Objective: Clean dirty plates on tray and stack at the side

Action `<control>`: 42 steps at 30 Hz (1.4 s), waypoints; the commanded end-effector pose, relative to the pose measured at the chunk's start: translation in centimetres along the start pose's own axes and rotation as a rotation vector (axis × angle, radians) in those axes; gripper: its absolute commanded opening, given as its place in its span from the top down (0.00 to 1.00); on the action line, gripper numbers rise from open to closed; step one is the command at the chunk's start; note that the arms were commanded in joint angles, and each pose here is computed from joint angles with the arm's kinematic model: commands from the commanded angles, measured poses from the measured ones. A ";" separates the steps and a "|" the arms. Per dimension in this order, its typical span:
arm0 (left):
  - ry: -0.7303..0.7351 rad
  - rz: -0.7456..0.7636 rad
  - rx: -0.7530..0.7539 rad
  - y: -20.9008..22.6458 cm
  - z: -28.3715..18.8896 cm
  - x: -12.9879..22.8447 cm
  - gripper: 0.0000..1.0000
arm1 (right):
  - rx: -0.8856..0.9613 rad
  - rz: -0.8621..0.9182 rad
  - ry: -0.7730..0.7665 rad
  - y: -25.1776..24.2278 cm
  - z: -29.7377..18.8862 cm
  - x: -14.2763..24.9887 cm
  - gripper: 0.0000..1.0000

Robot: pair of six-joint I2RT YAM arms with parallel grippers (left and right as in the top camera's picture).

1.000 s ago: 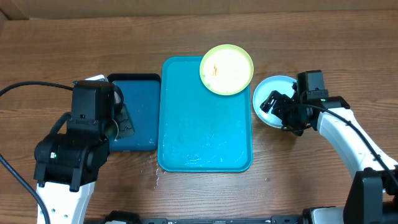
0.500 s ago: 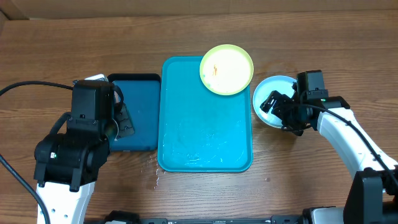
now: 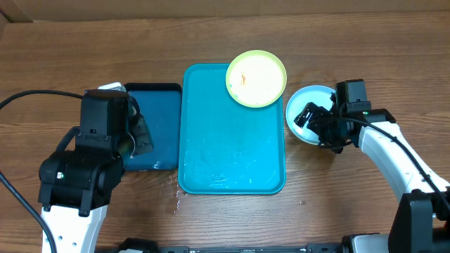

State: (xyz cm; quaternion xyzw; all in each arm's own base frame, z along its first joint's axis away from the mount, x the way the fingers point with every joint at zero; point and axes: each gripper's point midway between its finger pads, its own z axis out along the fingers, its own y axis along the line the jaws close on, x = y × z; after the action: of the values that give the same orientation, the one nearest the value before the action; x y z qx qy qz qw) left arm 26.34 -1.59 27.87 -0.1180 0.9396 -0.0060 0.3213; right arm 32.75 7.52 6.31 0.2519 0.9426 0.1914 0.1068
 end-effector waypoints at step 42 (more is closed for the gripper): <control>0.419 0.065 -0.005 -1.8 14.7 2.9 0.96 | -0.205 -0.416 -0.458 16.5 -6.1 -11.5 0.05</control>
State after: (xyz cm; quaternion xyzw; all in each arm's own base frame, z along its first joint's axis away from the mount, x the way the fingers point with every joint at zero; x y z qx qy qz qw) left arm 33.46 -2.95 14.45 -0.0863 0.9893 -0.0116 0.1169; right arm 46.20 13.25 23.96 0.0820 0.8820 0.2554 0.3874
